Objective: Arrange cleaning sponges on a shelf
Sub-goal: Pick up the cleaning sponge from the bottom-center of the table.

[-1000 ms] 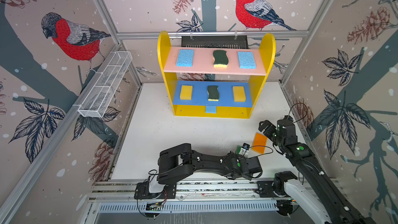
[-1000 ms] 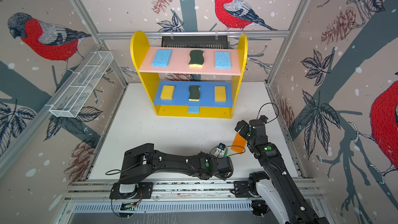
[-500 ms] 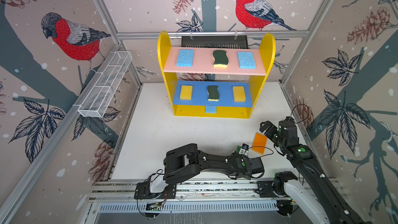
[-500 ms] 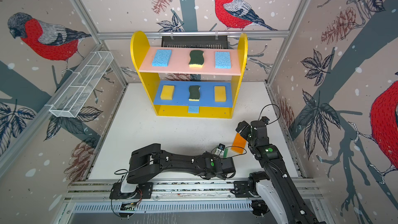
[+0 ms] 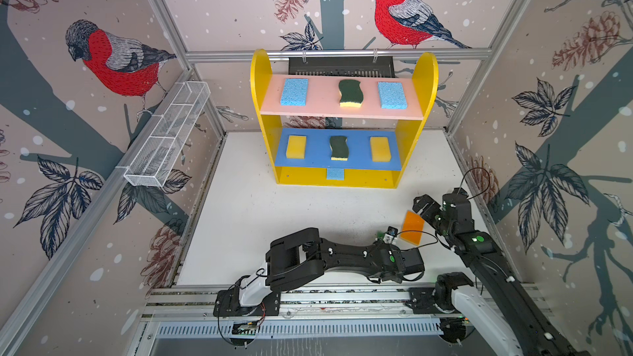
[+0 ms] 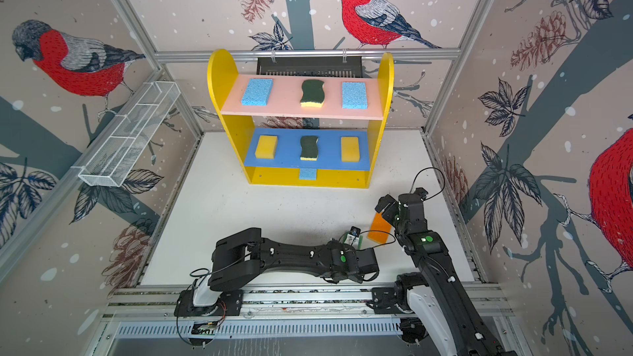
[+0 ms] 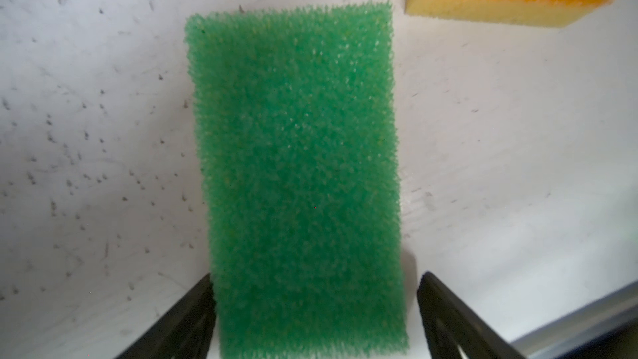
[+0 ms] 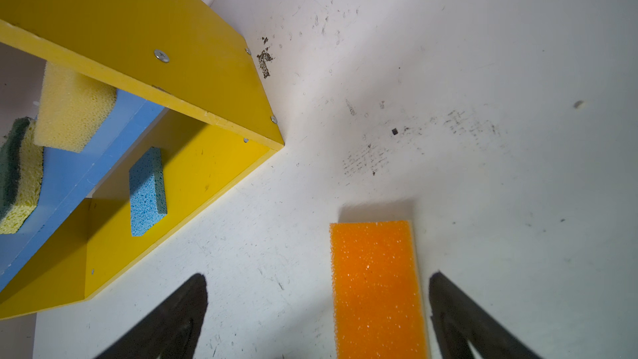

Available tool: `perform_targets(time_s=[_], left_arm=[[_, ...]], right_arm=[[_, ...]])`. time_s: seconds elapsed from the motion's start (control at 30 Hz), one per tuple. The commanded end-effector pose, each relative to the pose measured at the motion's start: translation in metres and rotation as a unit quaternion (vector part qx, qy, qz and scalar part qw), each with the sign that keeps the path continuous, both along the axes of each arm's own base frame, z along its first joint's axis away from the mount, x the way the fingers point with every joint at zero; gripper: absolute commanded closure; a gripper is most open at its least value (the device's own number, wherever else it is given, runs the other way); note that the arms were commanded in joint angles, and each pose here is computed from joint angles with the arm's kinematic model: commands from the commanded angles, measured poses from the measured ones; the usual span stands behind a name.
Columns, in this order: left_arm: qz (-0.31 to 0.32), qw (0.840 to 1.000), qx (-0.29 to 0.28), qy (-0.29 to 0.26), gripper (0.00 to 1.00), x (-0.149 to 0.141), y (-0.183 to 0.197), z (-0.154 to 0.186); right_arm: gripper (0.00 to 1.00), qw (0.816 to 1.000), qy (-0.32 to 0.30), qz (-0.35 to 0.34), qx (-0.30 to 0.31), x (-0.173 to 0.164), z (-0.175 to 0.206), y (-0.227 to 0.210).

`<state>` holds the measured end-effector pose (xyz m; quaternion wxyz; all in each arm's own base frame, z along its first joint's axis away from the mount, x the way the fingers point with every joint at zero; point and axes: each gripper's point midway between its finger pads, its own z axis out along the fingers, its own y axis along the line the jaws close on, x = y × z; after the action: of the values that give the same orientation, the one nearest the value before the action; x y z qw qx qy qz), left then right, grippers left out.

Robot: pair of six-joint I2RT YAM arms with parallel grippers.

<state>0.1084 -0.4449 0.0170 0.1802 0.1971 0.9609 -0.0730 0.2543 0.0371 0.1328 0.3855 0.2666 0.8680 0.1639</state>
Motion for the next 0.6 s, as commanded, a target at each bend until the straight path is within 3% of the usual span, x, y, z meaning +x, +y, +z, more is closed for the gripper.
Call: perform_targets(time_s=[0.0, 0.57], left_arm=[[0.013, 0.999, 0.020, 0.024, 0.10, -0.004, 0.010, -0.011], [0.021, 0.997, 0.061, 0.048, 0.22, -0.009, 0.029, -0.031]], right_arm=[[0.00, 1.000, -0.007, 0.008, -0.006, 0.002, 0.002, 0.000], [0.00, 1.000, -0.009, 0.005, -0.009, 0.002, 0.003, -0.005]])
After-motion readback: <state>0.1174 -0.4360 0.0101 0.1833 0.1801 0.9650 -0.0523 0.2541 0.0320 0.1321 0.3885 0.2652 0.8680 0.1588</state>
